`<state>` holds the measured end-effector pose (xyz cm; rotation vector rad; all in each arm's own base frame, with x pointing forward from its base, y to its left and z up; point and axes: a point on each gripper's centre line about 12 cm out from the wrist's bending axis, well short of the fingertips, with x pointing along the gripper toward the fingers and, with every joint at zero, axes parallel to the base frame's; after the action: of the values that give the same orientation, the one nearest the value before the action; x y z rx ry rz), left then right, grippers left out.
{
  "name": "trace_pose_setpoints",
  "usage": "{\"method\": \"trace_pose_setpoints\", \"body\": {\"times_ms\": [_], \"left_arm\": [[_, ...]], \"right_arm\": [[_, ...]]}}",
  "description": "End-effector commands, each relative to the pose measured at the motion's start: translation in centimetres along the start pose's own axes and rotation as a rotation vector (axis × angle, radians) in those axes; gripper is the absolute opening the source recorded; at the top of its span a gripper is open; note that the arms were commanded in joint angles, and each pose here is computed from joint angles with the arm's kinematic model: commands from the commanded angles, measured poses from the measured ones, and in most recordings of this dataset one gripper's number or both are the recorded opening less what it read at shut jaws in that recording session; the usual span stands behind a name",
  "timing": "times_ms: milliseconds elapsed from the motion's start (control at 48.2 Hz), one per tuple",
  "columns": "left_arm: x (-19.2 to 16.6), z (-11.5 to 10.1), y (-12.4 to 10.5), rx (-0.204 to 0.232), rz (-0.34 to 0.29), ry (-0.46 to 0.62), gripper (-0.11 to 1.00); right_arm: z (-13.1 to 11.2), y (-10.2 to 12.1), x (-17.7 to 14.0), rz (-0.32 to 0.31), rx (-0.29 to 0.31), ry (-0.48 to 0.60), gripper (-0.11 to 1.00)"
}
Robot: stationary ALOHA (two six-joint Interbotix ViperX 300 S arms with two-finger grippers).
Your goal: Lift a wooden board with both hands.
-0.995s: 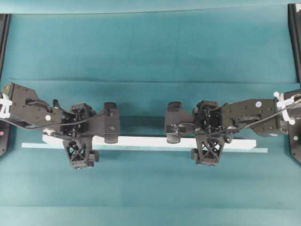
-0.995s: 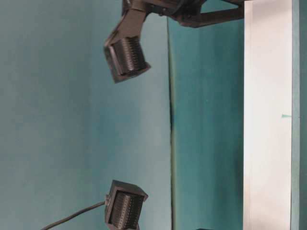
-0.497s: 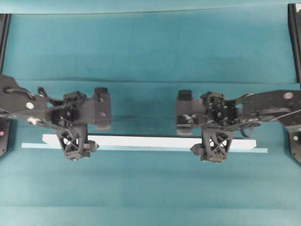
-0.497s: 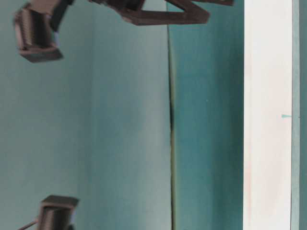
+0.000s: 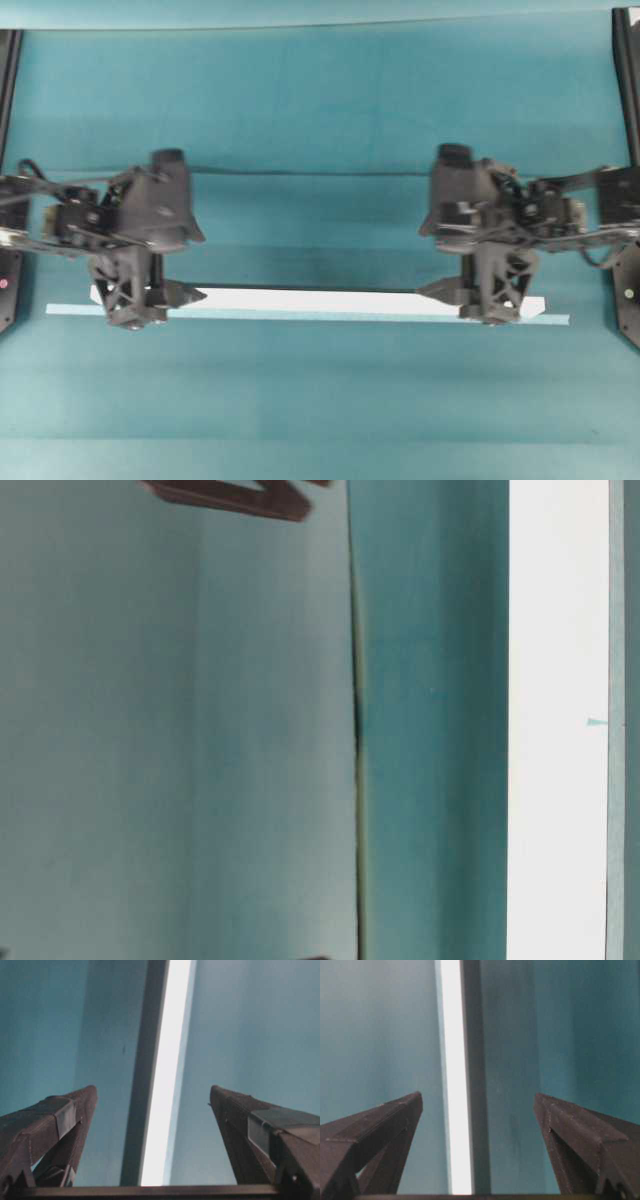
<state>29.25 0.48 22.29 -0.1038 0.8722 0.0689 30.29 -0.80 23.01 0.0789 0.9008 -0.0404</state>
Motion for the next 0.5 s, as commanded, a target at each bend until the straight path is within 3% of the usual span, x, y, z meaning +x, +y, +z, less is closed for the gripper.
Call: {"method": "trace_pose_setpoints", "body": {"times_ms": [0, 332, 477], "left_arm": [[-1.9, 1.5, -0.1, 0.004, -0.010, -0.093, 0.99], [-7.0, 2.3, -0.2, 0.002, -0.032, -0.290, 0.99], [-9.6, 2.8, -0.2, 0.001, -0.048, -0.435, 0.99]], "right_arm": [[0.4, -0.2, -1.3, -0.005, -0.002, -0.071, 0.95], [0.4, -0.2, -6.4, 0.008, -0.003, -0.423, 0.95], [-0.1, -0.2, -8.9, 0.012, -0.002, -0.535, 0.94]]}}
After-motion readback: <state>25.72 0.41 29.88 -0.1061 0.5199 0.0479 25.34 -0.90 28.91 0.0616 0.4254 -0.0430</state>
